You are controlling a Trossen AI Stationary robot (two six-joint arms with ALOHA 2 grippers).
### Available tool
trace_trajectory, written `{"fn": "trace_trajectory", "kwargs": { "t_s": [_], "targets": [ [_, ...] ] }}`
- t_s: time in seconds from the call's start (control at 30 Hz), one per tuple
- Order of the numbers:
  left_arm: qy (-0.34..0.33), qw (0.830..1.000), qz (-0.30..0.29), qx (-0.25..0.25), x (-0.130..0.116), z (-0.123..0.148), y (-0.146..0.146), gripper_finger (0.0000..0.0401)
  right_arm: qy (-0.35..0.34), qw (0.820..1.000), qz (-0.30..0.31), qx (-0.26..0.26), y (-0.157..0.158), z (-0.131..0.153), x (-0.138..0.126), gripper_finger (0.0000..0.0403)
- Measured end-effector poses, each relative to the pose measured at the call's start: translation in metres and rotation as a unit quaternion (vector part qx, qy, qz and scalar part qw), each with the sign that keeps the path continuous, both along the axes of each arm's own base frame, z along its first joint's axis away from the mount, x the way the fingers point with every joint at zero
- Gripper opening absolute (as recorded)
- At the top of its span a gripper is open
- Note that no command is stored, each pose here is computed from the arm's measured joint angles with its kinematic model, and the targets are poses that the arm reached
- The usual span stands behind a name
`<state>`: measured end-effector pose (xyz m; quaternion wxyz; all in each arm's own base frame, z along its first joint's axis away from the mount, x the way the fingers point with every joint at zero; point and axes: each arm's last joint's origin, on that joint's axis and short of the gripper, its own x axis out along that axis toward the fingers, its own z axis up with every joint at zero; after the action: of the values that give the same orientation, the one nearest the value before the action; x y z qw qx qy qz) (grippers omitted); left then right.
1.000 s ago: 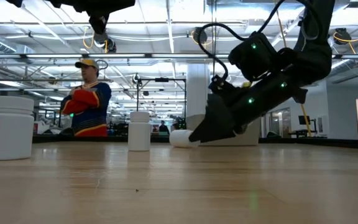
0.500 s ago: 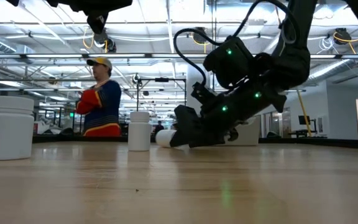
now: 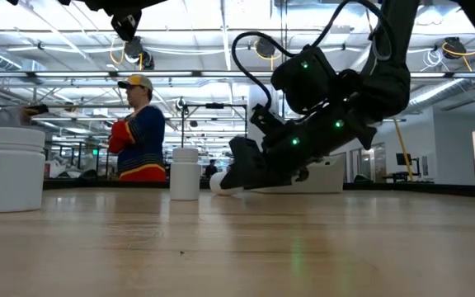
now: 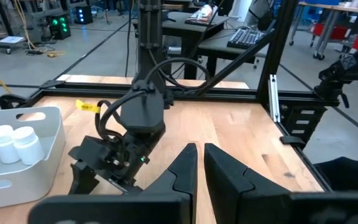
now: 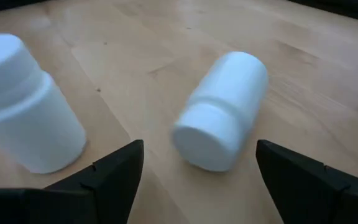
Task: Pick and place pill bottles into a basket
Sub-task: Put the white medicine bottle into the gray bin
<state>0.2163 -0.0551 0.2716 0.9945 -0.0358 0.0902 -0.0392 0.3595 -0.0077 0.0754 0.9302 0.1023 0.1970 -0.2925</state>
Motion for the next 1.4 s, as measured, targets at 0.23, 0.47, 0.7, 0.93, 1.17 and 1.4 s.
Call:
{"fn": "trace_trajectory", "kwargs": {
  "t_s": [0.23,0.47,0.7,0.93,1.17,1.4],
  "targets": [
    [-0.001,1.000,-0.001,0.000,0.000,0.000,0.000,0.0035,0.000,1.000,-0.002,0.007,-0.007,0.000,0.000,0.0306],
    [-0.001,1.000,-0.001,0.000,0.000,0.000,0.000,0.0035,0.007,1.000,-0.024,0.006,-0.010,-0.002,-0.002,0.0306],
    [0.002,1.000,-0.001,0.001,0.000,0.000,0.000,0.0035,0.022,0.998,-0.058,0.007,-0.009,-0.006,-0.006,0.0305],
    [0.004,1.000,-0.002,0.001,0.000,-0.001,-0.001,0.0035,0.027,0.998,-0.053,0.014,0.004,-0.008,-0.007,0.0288],
    [0.017,1.000,-0.002,-0.002,-0.001,-0.003,-0.001,0.0035,0.054,0.997,-0.057,-0.024,0.002,-0.008,-0.009,0.0294],
    [0.019,1.000,-0.014,-0.002,-0.002,-0.004,-0.006,0.0035,0.059,0.997,-0.041,-0.022,-0.016,-0.010,-0.011,0.0304]
  ]
}}
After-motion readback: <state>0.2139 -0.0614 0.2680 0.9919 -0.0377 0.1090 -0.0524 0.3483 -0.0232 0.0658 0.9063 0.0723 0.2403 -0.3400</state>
